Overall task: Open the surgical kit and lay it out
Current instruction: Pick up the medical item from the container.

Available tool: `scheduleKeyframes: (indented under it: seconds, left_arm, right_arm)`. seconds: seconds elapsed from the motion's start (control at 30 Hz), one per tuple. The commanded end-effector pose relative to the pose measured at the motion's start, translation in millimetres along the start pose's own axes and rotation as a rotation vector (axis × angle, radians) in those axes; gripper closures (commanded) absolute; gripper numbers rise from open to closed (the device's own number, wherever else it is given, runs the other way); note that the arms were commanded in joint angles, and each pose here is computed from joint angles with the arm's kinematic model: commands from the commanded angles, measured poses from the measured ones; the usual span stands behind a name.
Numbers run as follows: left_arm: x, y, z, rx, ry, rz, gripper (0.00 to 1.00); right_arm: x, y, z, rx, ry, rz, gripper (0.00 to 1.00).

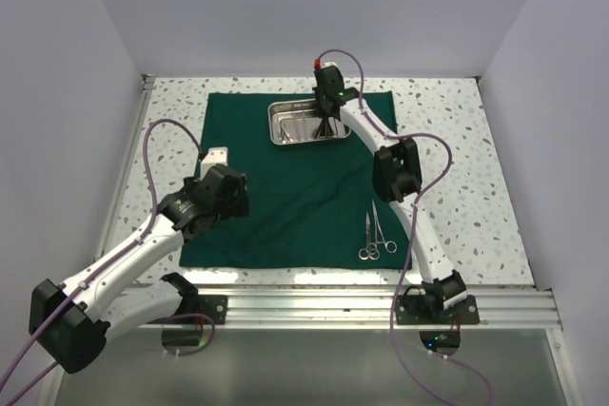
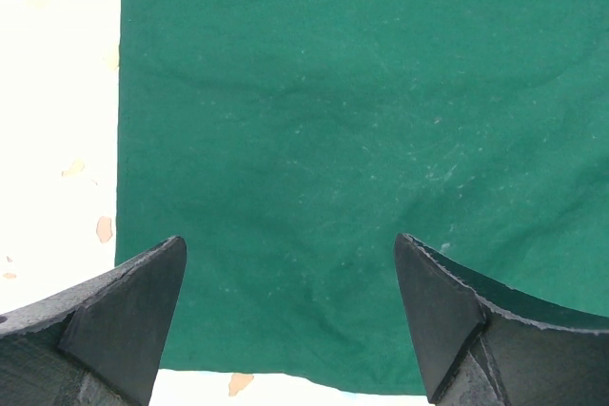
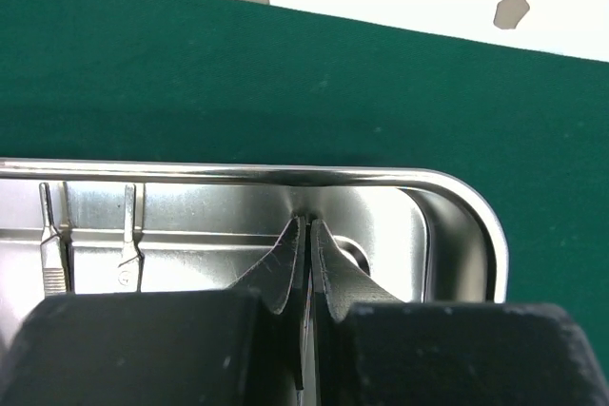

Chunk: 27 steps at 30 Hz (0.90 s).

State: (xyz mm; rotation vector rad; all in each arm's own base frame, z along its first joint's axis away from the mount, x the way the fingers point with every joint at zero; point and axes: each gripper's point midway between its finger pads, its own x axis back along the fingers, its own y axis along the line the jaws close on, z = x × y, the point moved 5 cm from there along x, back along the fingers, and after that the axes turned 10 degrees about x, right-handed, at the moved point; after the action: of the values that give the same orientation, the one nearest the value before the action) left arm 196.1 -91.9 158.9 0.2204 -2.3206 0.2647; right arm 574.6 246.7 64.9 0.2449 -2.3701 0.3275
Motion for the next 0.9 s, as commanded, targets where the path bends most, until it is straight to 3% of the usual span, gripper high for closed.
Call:
scheduleKeyframes:
  seconds: [0.0, 0.2, 0.5, 0.87]
  left_arm:
    - [8, -5, -12, 0.031, -0.041, 0.009, 0.06]
    - [7, -7, -10, 0.019, -0.036, 0.013, 0.06]
    - [7, -10, -8, 0.009, -0.036, 0.023, 0.06]
    - [9, -13, -8, 0.002, -0.038, 0.043, 0.06]
  right_arm:
    - [-11, 4, 50, 0.088, 0.178, 0.016, 1.0]
    - [-1, -3, 33, 0.078, 0.134, 0.06, 1.0]
    - [60, -22, -52, -0.013, -0.098, 0.116, 1.0]
    - [115, -32, -91, -0.073, -0.204, 0.104, 1.0]
